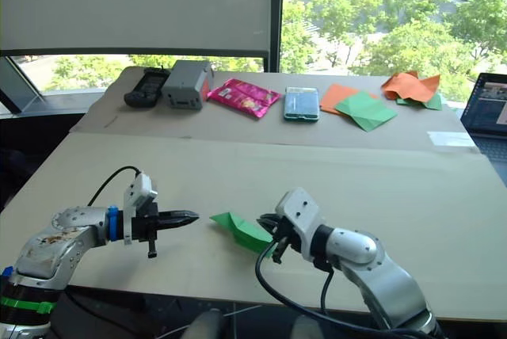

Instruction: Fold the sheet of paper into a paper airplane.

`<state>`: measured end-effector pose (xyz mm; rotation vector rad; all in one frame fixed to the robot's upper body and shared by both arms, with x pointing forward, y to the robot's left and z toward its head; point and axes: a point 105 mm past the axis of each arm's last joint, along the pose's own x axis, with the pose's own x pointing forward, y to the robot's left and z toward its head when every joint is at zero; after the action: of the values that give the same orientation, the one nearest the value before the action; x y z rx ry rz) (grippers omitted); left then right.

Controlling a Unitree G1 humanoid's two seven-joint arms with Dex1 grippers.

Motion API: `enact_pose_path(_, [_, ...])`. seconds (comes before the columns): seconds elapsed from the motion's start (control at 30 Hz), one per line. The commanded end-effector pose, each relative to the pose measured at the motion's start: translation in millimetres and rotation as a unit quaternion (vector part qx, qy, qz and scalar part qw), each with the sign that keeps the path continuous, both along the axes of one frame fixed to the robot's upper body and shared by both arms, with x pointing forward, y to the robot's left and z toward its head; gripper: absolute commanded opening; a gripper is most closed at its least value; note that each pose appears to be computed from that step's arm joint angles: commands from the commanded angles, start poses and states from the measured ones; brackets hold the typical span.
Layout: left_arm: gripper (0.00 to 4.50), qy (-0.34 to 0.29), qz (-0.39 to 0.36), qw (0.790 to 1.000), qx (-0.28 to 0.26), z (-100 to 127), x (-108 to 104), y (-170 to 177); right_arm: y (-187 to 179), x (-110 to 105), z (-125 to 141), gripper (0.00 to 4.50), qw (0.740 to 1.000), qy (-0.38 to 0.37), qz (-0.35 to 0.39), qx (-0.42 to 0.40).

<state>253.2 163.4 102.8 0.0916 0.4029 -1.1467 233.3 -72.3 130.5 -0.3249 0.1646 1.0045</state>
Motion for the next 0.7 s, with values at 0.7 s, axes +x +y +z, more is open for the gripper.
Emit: enact_pose_path(0.7, [0.00, -0.029, 0.005, 0.999, -0.025, 19.8, -7.5, -7.0, 17.7, -25.2, -14.2, 3.98, 0.989, 0.093, 0.099, 0.059])
